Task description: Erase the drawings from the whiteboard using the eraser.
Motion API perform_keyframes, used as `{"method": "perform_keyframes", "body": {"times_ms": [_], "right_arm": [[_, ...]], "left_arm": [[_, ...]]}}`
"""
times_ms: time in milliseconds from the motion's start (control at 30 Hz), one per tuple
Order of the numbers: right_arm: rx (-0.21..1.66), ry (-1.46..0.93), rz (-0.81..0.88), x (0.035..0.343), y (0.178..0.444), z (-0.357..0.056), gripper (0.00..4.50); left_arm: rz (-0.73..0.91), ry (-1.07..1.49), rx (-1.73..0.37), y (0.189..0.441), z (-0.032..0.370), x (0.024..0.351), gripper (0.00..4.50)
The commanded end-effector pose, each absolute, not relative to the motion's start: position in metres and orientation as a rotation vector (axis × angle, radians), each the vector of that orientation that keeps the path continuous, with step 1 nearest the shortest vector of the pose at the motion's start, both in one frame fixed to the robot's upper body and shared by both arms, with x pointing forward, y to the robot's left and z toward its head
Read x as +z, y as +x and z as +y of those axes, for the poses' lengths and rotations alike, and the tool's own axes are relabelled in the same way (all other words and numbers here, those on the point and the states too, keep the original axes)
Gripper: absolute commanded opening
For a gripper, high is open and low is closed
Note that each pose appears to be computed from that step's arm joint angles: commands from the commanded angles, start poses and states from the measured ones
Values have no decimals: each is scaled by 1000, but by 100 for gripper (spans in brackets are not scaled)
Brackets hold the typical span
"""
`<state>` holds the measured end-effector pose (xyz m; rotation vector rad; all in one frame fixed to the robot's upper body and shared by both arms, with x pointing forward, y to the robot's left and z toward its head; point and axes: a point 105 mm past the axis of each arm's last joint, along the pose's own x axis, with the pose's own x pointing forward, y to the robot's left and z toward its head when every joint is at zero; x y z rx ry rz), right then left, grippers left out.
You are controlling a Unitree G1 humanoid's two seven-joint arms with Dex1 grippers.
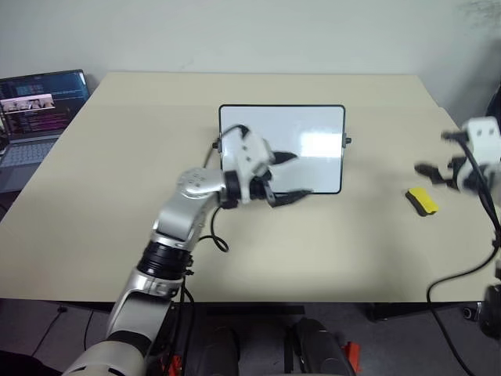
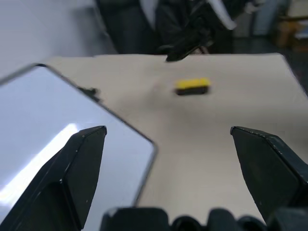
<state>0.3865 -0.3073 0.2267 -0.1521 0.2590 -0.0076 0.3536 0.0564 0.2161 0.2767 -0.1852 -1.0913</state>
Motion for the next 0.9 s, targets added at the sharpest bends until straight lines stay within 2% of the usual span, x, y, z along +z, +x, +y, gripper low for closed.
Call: {"method": "perform_keyframes", "body": {"times_ms": [33,100,167,333,500,667,900], "right_arm": [[-52,-154,126,223,408,-299,446],[-83,-126,55,217,420,-293,446],[-93,-97,5,212,426,-287,446],[-145,-41,-102,191,432,-283,446],[-76,5,-131,173,434,-261,446],[-40,63,-125,158,432,-246,446],[-70,130,-135,145,430,-233,446]], "left_arm": [[-315,273,-732,384,112,256,450],[-368,288,-523,396,148,270,450],[-377,309,-407,400,171,272,450],[-339,355,-191,399,219,246,450],[-391,227,-142,395,223,232,450],[-303,196,-76,399,232,191,450],[-224,134,-32,408,240,155,450]]}}
